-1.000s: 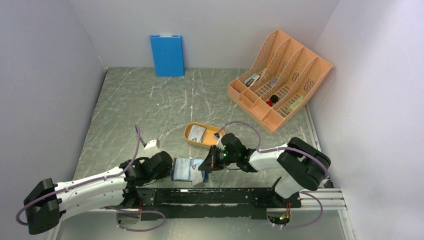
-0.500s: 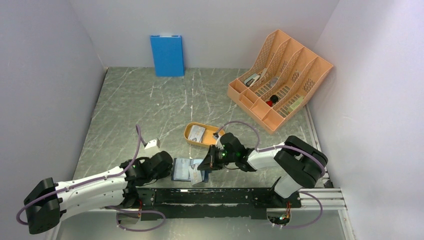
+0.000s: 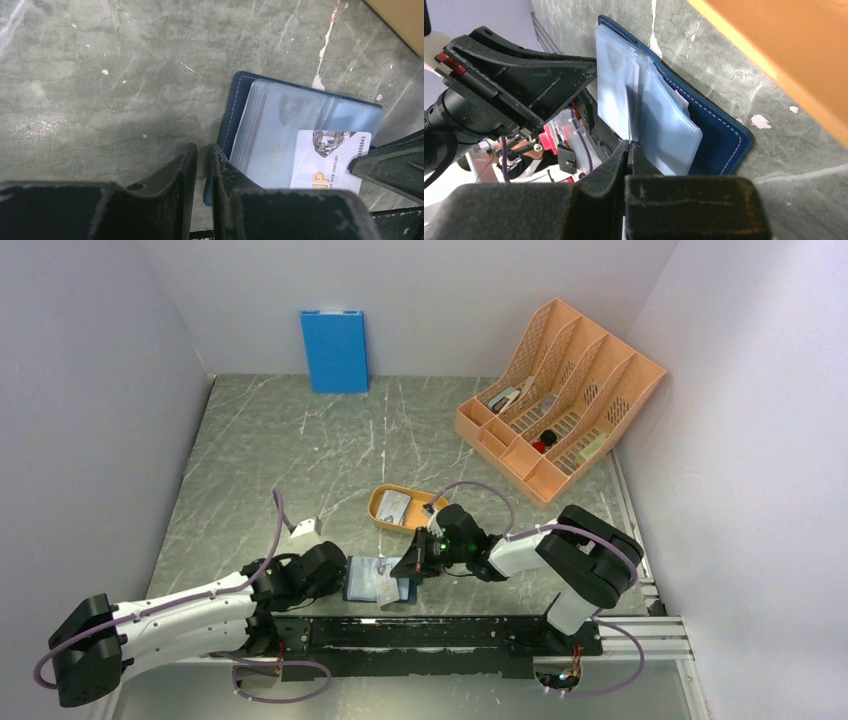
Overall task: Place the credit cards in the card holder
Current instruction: Insert the credit card into the card holder.
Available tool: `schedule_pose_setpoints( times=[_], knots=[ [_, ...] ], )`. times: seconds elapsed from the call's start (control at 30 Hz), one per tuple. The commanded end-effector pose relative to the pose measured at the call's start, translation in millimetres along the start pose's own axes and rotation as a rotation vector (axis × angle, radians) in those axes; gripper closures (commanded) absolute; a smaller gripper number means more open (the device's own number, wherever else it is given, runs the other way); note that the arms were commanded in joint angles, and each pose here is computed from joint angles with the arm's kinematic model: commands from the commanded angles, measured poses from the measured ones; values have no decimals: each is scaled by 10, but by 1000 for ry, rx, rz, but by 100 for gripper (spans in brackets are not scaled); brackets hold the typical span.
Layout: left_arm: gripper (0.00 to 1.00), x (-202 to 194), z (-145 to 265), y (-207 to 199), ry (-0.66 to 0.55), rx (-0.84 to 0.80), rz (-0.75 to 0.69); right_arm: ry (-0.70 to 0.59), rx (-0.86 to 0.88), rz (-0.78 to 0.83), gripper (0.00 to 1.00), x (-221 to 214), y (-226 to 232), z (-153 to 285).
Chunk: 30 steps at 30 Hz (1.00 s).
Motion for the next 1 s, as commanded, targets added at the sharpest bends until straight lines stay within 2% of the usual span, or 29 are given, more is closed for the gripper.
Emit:
schedule_pose_setpoints(
  times=[0.0, 0.37, 0.97],
  knots=[
    [78, -147, -36, 183, 72, 54, -36, -43, 25, -1, 100, 106, 51, -59],
    [80, -160, -43, 187, 78, 50, -34, -119, -19, -32, 100, 163, -56, -61],
    [83, -238, -66, 220, 111, 38, -19, -131, -59, -86, 100, 135, -192, -148]
  ],
)
Point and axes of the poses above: each gripper's point midway between its finger pads, its own z axis back along the fingers, its own y axis along the line the jaws close on, x = y × z, the point moved 4 cm from there along z, back along the fingers, and after that the axes turned 6 degrees about z, right-handed, at the moved point
